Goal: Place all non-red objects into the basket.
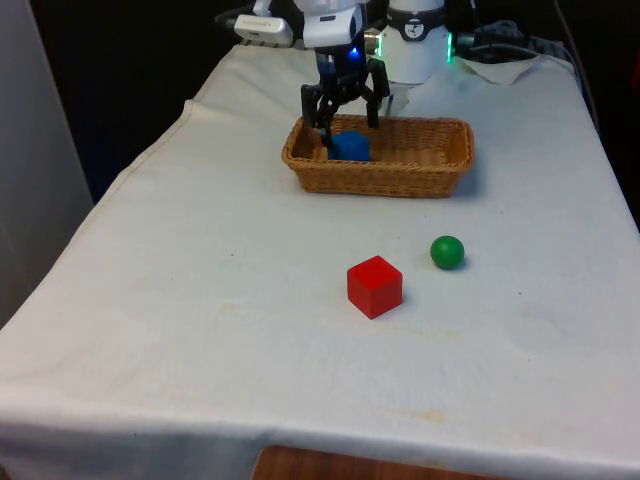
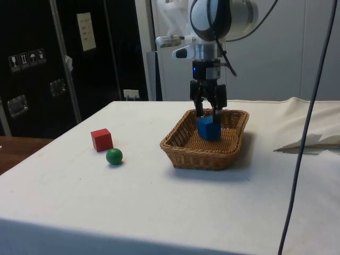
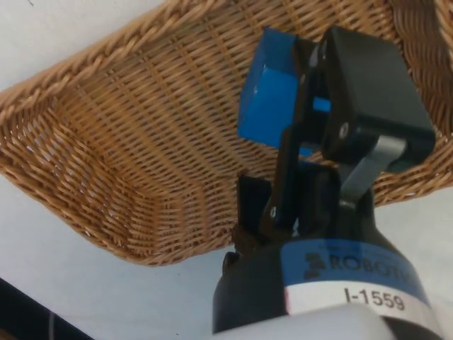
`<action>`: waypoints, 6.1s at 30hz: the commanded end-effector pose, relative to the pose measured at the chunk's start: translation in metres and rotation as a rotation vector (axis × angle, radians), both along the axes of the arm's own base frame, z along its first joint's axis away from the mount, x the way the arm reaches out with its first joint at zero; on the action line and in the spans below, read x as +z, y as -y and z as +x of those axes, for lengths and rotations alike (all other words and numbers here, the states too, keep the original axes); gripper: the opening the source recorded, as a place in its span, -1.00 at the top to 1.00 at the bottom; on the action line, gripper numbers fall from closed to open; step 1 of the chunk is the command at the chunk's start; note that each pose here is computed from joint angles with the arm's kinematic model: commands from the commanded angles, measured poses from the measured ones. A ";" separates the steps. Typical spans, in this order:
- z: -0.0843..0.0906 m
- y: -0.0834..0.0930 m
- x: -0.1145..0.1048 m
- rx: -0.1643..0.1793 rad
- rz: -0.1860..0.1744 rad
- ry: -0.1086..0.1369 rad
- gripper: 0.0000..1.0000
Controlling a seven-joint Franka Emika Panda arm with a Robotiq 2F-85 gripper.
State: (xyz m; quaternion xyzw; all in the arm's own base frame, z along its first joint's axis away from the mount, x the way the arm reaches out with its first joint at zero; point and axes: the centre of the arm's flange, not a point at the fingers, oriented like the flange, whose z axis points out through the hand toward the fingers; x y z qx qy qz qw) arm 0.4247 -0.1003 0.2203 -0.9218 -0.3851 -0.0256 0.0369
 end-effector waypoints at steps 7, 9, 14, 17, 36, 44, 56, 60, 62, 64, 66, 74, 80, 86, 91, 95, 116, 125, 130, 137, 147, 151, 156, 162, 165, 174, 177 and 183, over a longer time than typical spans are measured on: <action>0.001 0.000 0.005 0.000 0.003 0.005 -1.00; 0.001 0.001 0.008 -0.001 0.003 0.008 -1.00; 0.003 -0.001 0.025 0.001 0.017 0.015 -1.00; 0.003 -0.002 0.031 0.004 0.023 0.018 -1.00; 0.027 -0.034 0.072 0.020 0.049 0.017 -1.00; 0.051 -0.061 0.070 0.023 0.033 0.003 -1.00; 0.074 -0.083 0.067 0.018 0.022 0.006 -1.00; 0.086 -0.089 0.066 0.006 0.018 0.009 -1.00; 0.089 -0.090 0.066 0.004 0.016 0.009 -1.00; 0.093 -0.093 0.065 -0.003 0.015 0.011 -1.00; 0.097 -0.095 0.063 -0.010 0.014 0.012 -1.00; 0.113 -0.107 0.059 -0.035 0.008 0.024 -1.00; 0.121 -0.115 0.057 -0.049 0.018 0.028 -1.00; 0.135 -0.126 0.049 -0.076 0.005 0.038 -1.00; 0.144 -0.130 0.044 -0.091 0.000 0.038 -1.00; 0.151 -0.134 0.039 -0.106 0.001 0.035 -1.00; 0.193 -0.147 0.009 -0.184 0.002 0.028 -1.00; 0.207 -0.147 -0.003 -0.210 0.002 0.027 -1.00; 0.214 -0.147 -0.010 -0.220 0.002 0.026 -1.00; 0.218 -0.152 -0.019 -0.236 0.004 0.023 -1.00; 0.216 -0.160 -0.027 -0.240 0.007 0.012 -1.00; 0.219 -0.164 -0.030 -0.247 0.006 0.012 -1.00; 0.221 -0.166 -0.033 -0.250 0.010 0.005 -1.00; 0.228 -0.170 -0.043 -0.270 0.003 0.009 -1.00; 0.228 -0.170 -0.046 -0.271 0.005 0.006 -1.00; 0.228 -0.167 -0.052 -0.273 0.005 -0.001 -1.00; 0.228 -0.165 -0.053 -0.274 0.004 -0.002 -1.00; 0.227 -0.162 -0.056 -0.273 0.002 -0.006 -1.00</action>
